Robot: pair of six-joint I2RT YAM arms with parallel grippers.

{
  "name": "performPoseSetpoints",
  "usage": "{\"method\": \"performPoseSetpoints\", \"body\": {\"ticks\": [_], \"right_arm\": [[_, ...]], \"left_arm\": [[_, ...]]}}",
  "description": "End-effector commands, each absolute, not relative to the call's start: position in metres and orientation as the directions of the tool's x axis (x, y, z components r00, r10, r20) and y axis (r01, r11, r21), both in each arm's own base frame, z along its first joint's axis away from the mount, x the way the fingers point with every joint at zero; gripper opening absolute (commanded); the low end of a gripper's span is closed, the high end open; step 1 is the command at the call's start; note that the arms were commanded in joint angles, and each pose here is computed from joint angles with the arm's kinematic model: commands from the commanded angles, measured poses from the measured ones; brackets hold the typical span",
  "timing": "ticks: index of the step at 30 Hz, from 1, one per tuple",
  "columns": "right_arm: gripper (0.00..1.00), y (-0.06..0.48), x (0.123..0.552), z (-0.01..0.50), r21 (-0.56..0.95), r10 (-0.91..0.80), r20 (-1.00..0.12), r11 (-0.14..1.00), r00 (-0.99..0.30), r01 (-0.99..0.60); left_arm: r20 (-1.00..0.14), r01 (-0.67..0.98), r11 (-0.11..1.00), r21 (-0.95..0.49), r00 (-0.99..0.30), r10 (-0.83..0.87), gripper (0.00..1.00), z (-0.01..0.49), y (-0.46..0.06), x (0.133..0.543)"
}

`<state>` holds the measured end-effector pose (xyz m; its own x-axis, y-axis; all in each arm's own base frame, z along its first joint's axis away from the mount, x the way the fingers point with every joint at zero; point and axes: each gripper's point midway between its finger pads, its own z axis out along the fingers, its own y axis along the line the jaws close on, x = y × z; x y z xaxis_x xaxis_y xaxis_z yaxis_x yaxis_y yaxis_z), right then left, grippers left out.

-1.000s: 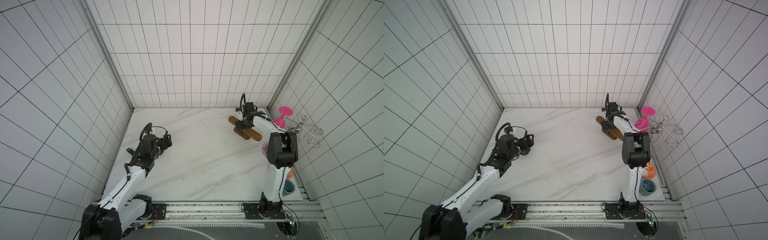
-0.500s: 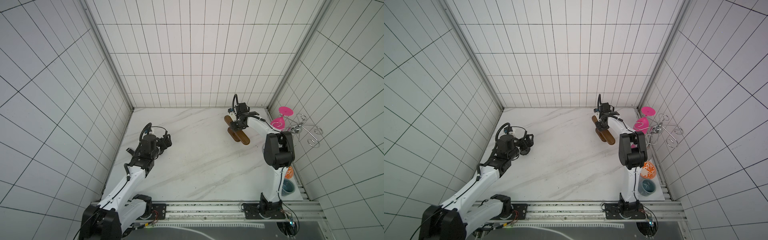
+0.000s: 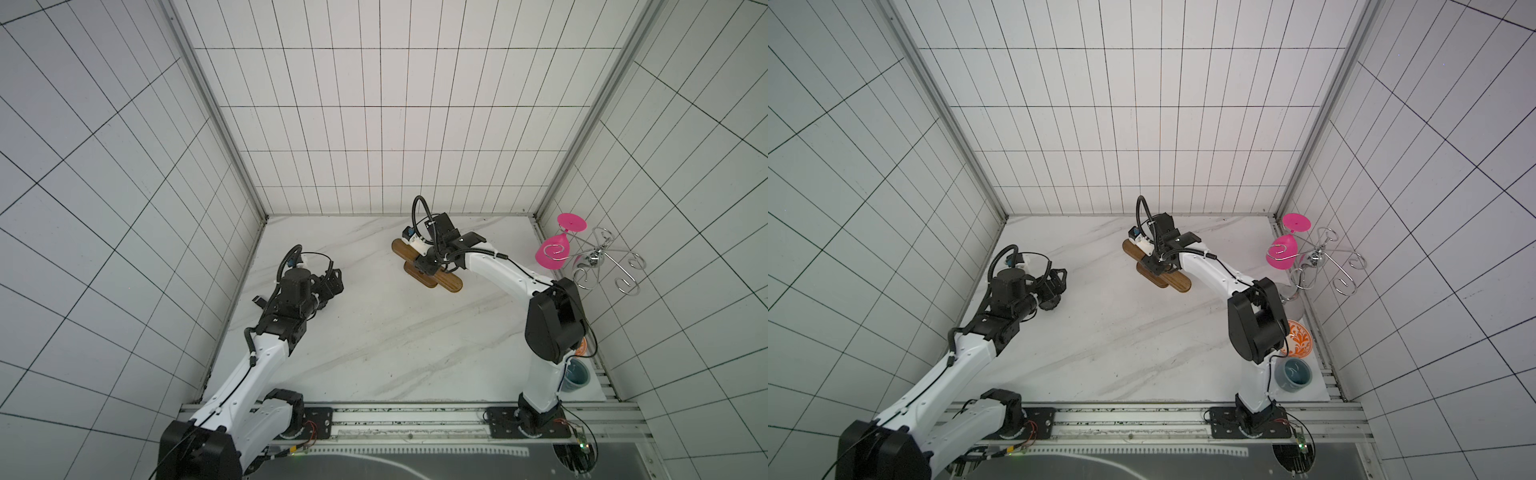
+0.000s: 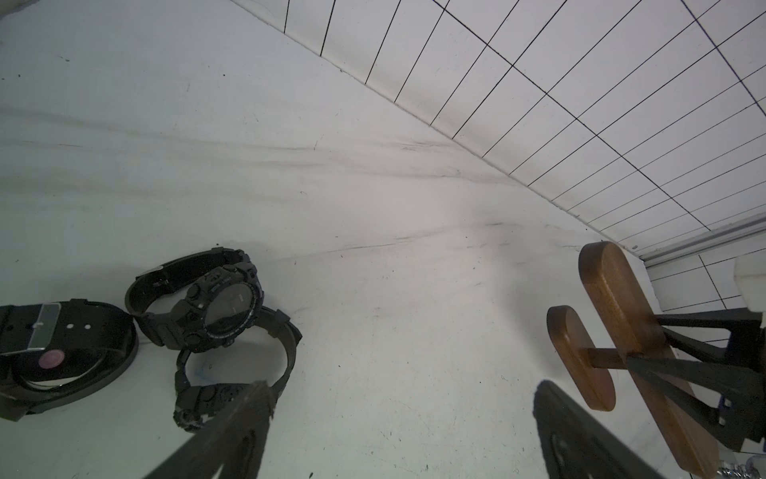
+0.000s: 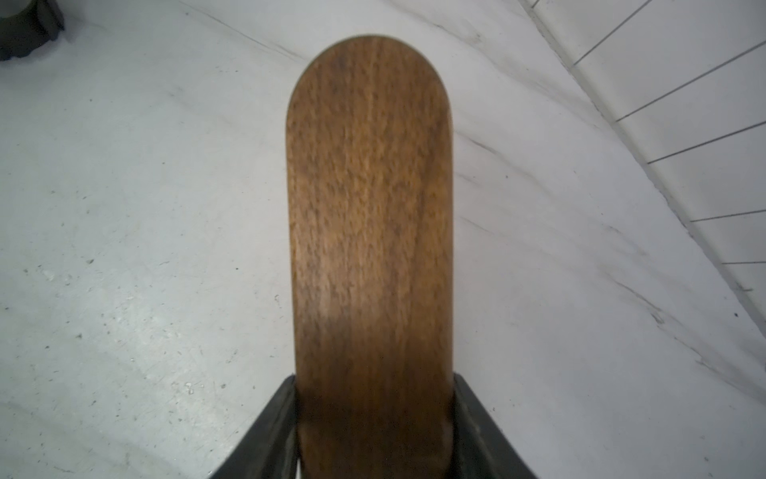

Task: Place watch on stand
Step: Place the stand at the center of the board.

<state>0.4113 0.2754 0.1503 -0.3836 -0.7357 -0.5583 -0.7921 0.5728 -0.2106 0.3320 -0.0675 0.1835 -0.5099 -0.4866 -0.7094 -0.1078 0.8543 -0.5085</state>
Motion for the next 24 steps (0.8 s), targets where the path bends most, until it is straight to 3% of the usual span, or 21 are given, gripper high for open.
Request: {"method": "performPoseSetpoints", "body": {"ticks": [1,11,24], "right_arm": [[0.28,0.292,0.378,0.138,-0.251,-0.800,-0.523,0.474,-0.294,-0.844],[0.30,0.317,0.327,0.120,-0.286,-0.868,-0.448,0.364,-0.213,-0.886],[0.32,0.317,0.317,0.095,-0.265,-0.891,-0.399,0.338,-0.216,-0.903]], "left_arm": [[-0.702,-0.135,0.845,-0.518,-0.497,-0.510,0.97,0.195,-0.062,0.332],[-0.688,-0.157,0.837,-0.524,-0.501,-0.525,0.98,0.197,-0.057,0.334],[-0.690,-0.160,0.834,-0.528,-0.492,-0.531,0.97,0.197,-0.055,0.334]]}}
